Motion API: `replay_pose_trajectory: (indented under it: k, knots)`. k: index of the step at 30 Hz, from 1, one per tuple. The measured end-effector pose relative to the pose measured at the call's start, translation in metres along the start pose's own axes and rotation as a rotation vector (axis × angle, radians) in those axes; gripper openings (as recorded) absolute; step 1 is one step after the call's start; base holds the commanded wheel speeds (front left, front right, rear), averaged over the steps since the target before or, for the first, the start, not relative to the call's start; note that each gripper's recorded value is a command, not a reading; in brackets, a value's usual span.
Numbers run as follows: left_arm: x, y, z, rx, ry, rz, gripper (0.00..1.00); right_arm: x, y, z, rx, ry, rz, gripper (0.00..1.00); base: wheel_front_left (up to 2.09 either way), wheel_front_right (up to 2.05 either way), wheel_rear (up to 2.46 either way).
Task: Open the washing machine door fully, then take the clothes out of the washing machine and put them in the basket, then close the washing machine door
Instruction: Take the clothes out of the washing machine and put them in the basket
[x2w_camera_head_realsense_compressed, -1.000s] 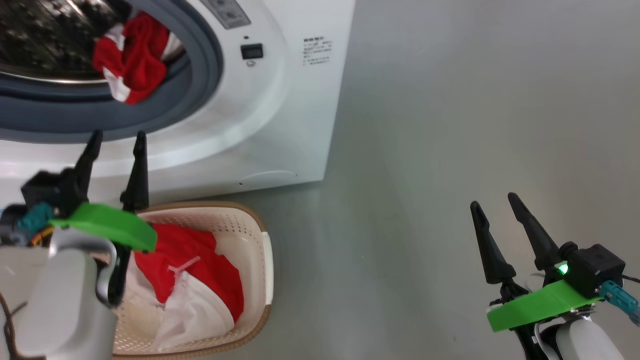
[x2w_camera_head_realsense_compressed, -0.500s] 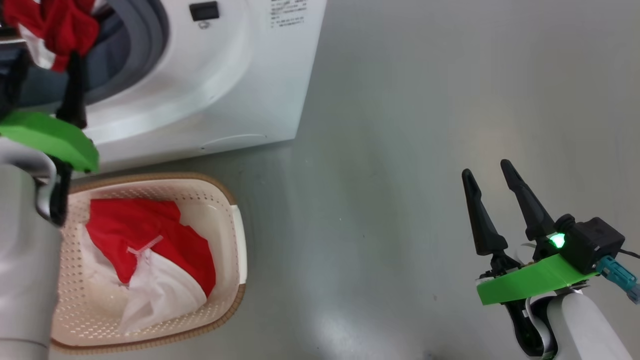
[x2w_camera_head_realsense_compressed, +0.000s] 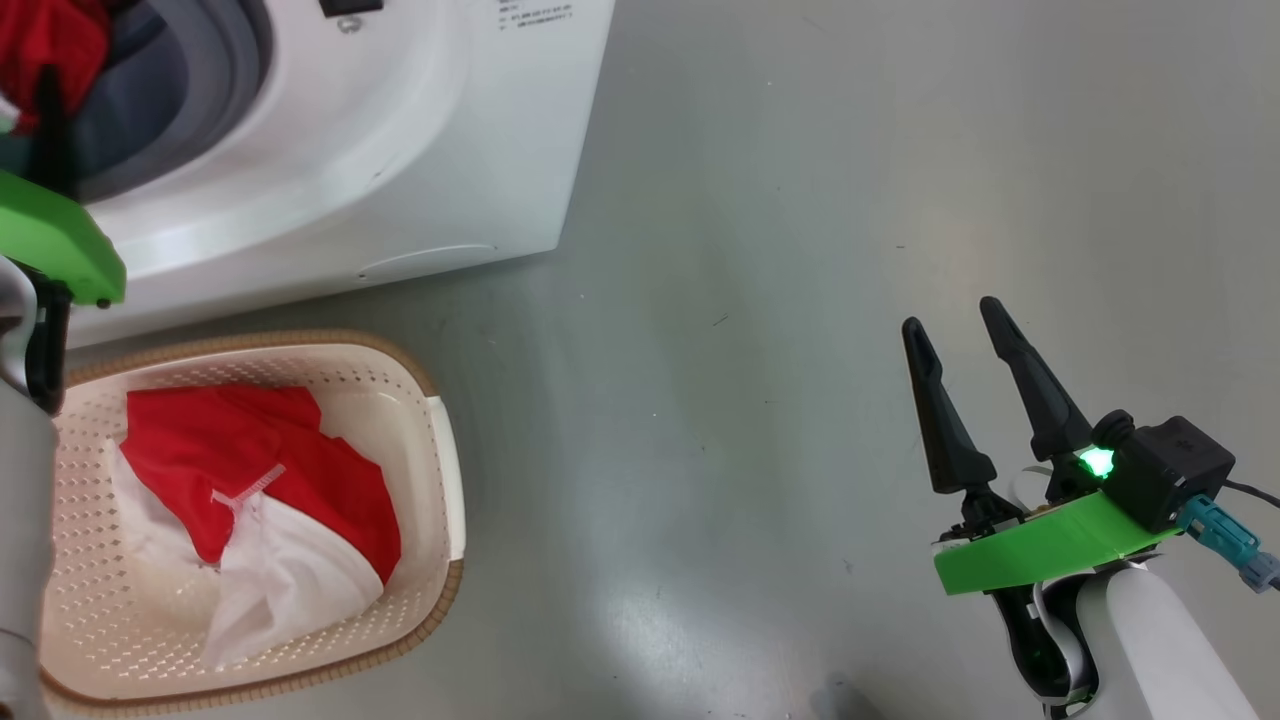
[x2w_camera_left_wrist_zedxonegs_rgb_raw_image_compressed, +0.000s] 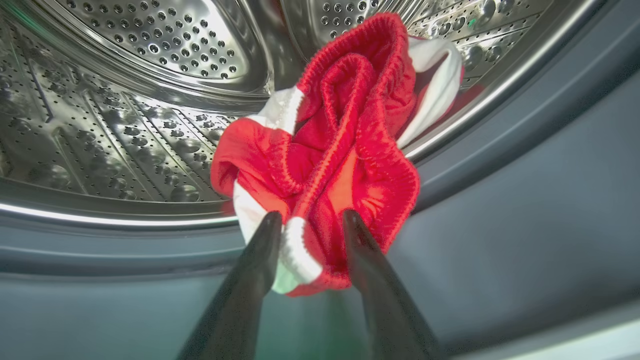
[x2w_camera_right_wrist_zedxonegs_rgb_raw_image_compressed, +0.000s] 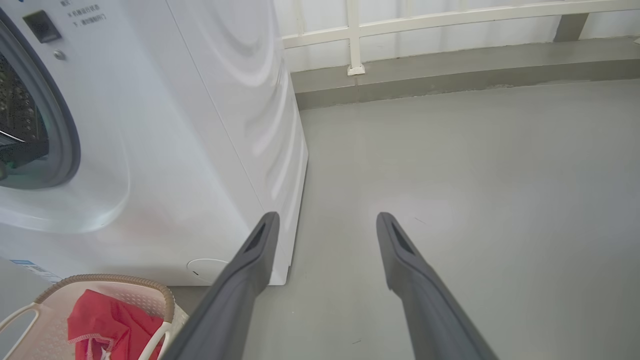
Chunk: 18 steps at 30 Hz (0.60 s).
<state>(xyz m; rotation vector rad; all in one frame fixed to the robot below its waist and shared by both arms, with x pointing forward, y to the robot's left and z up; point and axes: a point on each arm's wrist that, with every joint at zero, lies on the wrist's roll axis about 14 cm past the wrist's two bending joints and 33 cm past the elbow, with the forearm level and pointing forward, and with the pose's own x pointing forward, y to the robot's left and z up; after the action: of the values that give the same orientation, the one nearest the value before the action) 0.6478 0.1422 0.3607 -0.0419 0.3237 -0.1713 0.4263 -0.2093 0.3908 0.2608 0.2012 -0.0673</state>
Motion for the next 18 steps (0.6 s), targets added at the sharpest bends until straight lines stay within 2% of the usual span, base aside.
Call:
replay_pose_trajectory:
  k: [1,8,15,18]
  knots:
    - [0.000,0.000,-0.001,0.001,0.003,0.001,0.00,0.000,0.000,0.000,0.000,-0.001,0.000,1.00,0.00,0.00,0.00]
    - [-0.002,0.002,-0.002,0.021,0.009,-0.001,0.00,0.002,0.003,-0.002,0.006,0.001,0.006,1.00,0.00,0.00,0.00]
    - [-0.009,0.000,0.039,-0.013,-0.113,-0.001,0.00,0.002,0.009,0.008,0.008,-0.024,0.026,1.00,0.00,0.00,0.00]
    - [-0.021,0.002,0.043,-0.037,-0.140,0.006,0.00,0.001,0.011,0.014,0.003,-0.040,0.035,1.00,0.00,0.00,0.00]
